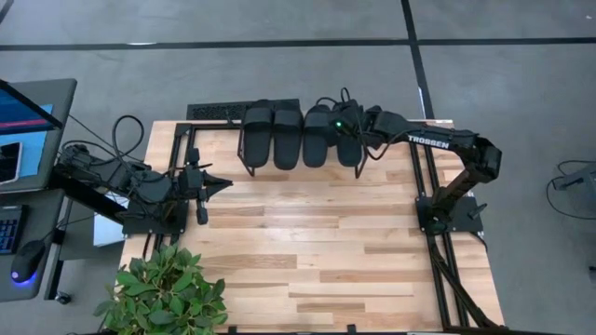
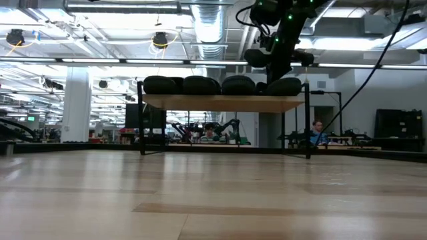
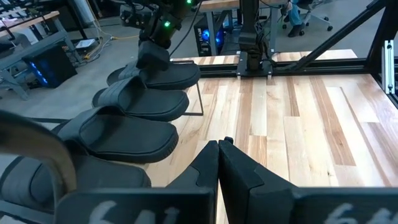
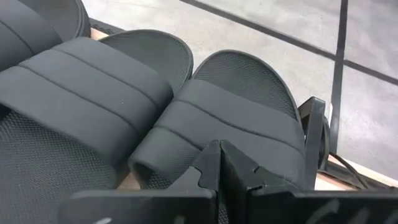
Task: Pick and place slides into the shelf
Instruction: Put the black slide on the shelf
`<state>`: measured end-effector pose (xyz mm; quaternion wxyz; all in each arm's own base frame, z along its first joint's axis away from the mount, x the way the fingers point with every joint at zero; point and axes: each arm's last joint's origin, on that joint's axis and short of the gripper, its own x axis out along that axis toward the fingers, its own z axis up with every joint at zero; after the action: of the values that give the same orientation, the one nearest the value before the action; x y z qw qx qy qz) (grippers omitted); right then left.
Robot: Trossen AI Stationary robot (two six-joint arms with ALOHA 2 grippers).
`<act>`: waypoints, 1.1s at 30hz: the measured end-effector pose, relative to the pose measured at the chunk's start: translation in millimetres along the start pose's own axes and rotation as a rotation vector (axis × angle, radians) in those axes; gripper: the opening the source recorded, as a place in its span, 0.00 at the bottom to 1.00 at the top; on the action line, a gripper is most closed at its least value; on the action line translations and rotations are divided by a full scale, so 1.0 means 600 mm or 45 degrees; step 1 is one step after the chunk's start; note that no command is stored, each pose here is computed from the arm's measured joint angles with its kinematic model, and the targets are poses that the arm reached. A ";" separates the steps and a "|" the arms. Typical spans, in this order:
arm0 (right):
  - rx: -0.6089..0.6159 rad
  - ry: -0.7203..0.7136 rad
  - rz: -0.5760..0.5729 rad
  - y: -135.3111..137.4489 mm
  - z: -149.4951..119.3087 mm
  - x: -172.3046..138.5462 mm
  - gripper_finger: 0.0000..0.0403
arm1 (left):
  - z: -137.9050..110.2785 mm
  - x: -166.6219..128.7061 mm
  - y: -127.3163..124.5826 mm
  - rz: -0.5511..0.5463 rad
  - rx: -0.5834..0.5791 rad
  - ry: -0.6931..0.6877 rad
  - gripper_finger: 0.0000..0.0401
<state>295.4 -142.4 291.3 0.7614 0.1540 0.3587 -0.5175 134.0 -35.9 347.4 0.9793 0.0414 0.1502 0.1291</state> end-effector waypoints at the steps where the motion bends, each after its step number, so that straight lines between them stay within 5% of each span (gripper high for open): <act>1: -0.003 -0.005 -0.003 0.002 -0.001 -0.001 0.00 | 0.000 0.000 0.000 0.000 0.001 0.002 0.00; 15: -0.056 -0.153 -0.179 0.009 0.016 -0.040 0.00 | -0.002 0.000 0.000 0.001 0.007 0.016 0.00; 33: -0.074 0.052 -0.222 0.007 -0.036 -0.035 0.00 | -0.002 0.000 0.000 -0.002 0.002 0.017 0.00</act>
<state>286.5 -113.3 290.3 0.7103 0.1106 0.4008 -0.5680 133.4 -35.8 346.0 0.9784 0.0413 0.1568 0.1284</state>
